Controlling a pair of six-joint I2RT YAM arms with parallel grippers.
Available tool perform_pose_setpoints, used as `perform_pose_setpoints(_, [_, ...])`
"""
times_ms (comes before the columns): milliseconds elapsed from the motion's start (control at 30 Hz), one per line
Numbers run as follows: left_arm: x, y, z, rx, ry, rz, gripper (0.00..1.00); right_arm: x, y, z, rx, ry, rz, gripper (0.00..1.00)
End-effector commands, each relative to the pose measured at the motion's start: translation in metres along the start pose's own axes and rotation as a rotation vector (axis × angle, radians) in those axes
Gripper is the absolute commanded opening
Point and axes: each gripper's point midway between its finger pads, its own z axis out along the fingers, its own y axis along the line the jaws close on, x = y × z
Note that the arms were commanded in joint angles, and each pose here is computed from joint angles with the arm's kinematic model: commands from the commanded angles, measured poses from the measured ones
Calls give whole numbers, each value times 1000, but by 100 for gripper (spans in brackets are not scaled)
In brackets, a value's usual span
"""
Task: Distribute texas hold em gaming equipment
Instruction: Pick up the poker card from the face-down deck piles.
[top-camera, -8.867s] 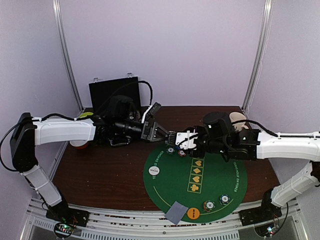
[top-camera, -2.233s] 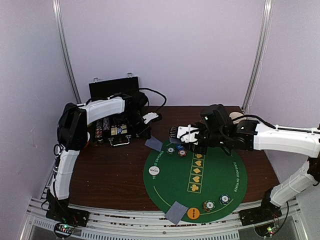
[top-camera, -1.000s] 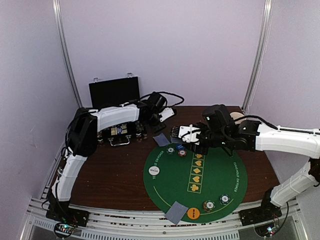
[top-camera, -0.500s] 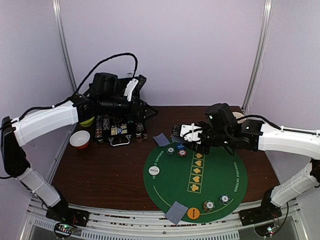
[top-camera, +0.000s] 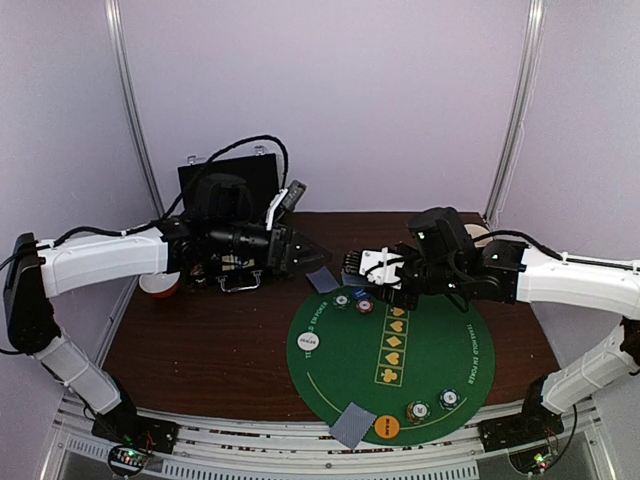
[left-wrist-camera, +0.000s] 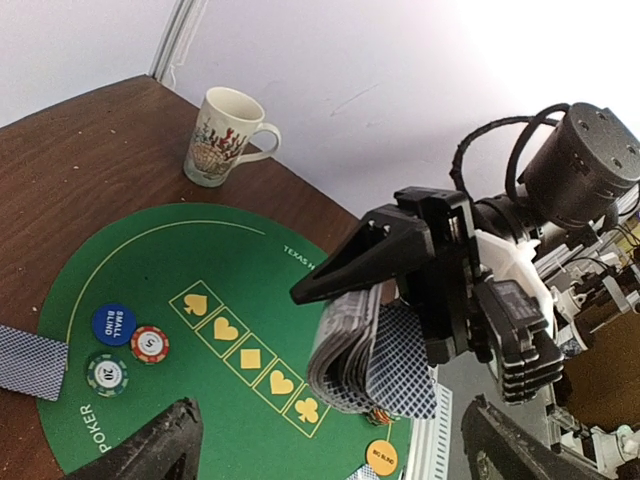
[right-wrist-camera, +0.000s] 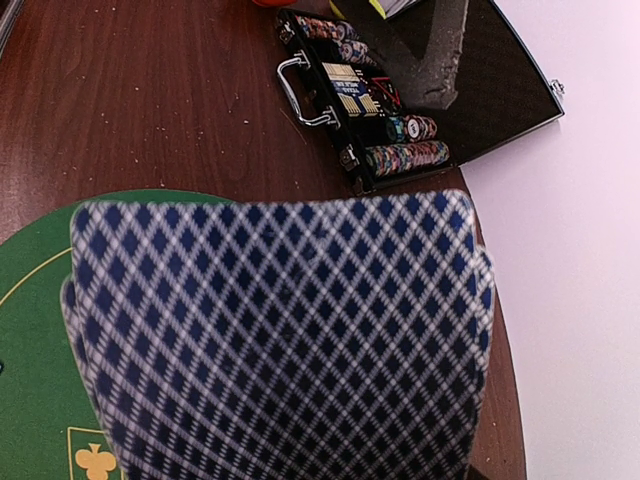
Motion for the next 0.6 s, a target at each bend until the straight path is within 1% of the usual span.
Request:
perform_pose_setpoints(0, [3, -11, 14, 56, -12, 5, 92, -10, -2, -3, 2, -36, 18, 44])
perform_pose_setpoints(133, [6, -10, 25, 67, 6, -13, 77, -13, -1, -2, -8, -43, 15, 44])
perform_pose_setpoints(267, [0, -16, 29, 79, -4, 5, 75, -11, 1, 2, -13, -30, 10, 44])
perform_pose_setpoints(467, [6, -9, 39, 66, 13, -13, 72, -15, 1, 4, -16, -47, 15, 44])
perform_pose_setpoints(500, [6, -7, 41, 54, 13, -15, 70, -16, 0, 4, -13, -49, 14, 44])
perform_pose_setpoints(567, [5, -1, 43, 23, 10, -20, 61, -17, 0, 5, -12, -52, 10, 44])
